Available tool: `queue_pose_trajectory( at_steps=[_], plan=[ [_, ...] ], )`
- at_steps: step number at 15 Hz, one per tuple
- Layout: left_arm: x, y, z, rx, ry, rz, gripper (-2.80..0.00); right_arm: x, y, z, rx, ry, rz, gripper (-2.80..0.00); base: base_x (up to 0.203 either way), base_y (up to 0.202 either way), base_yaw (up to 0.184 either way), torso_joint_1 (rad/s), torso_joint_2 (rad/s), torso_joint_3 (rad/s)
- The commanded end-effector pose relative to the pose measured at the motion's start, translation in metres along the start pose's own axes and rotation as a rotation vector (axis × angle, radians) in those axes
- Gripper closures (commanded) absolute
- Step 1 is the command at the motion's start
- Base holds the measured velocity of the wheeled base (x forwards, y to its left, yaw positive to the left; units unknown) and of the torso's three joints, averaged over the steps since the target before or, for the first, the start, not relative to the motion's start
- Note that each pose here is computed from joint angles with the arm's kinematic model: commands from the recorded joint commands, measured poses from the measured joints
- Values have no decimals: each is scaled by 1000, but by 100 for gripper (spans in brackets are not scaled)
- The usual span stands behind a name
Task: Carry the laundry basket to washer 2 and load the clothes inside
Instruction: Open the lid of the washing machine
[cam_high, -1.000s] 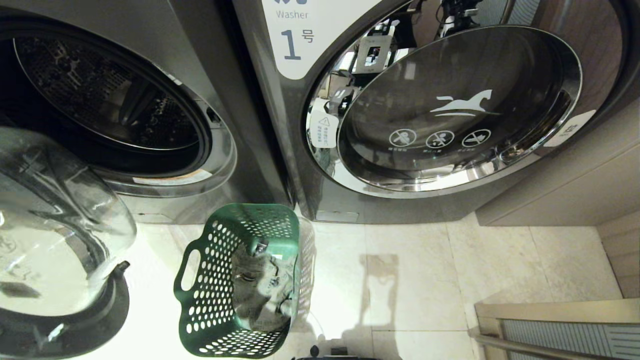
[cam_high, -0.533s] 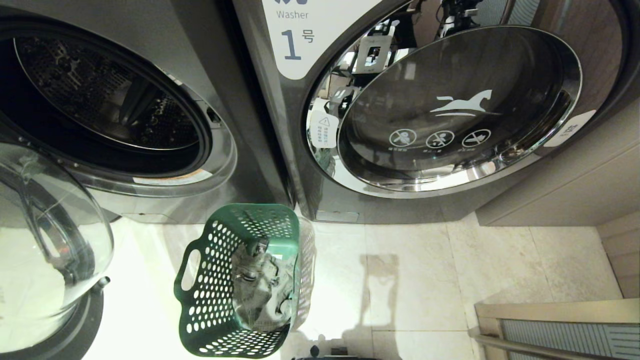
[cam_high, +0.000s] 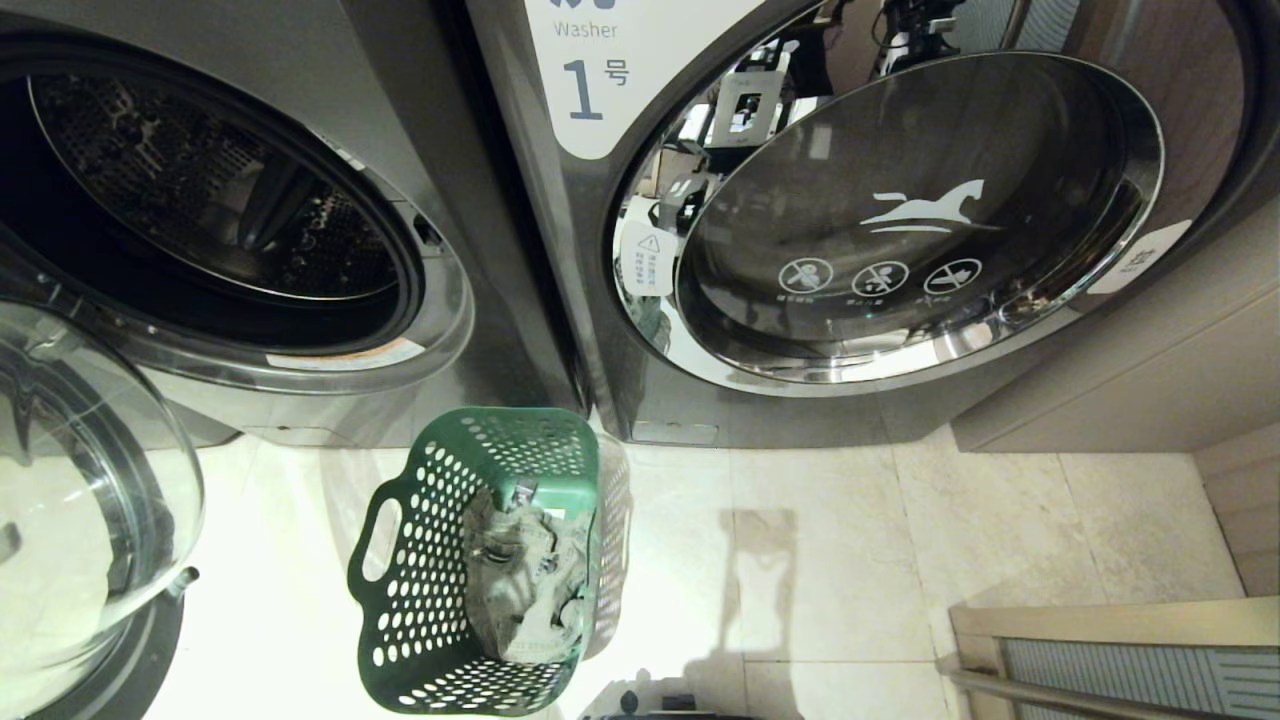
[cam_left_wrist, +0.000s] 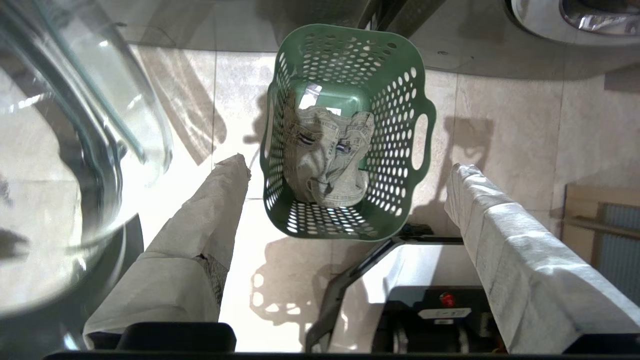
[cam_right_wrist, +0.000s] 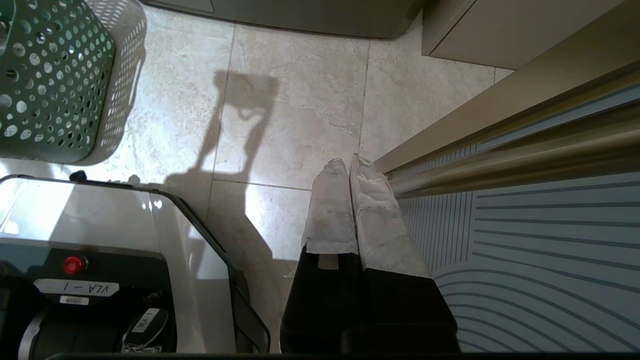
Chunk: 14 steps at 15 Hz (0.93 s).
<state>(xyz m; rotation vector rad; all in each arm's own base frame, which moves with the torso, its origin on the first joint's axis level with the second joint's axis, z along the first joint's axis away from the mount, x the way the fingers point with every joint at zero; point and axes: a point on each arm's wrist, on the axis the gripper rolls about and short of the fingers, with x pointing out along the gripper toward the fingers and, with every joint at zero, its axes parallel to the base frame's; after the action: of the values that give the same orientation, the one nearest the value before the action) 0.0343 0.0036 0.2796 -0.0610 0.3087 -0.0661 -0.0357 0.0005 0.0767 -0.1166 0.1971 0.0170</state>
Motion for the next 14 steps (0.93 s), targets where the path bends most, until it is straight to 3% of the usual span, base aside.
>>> queue_pose_trajectory(
  at_steps=[1,3,4,7,11,14],
  plan=[
    [25,5,9,42,11,-37,-280,0,0,0,-1,3,1,0,0,0,0,0,0,0],
    [47,3,15,108,-89,-36,-280,0,0,0,-1,3,1,0,0,0,0,0,0,0],
    [57,1,14,124,-118,-22,0,0,0,0,-1,3,1,0,0,0,0,0,0,0],
    [73,-5,-16,144,-87,-17,0,0,0,0,-1,3,1,0,0,0,0,0,0,0],
    [57,-5,-54,153,-47,-42,0,0,0,0,-1,3,1,0,0,0,0,0,0,0],
    [38,-2,-86,155,-74,-42,0,0,0,0,-1,3,1,0,0,0,0,0,0,0]
  ],
)
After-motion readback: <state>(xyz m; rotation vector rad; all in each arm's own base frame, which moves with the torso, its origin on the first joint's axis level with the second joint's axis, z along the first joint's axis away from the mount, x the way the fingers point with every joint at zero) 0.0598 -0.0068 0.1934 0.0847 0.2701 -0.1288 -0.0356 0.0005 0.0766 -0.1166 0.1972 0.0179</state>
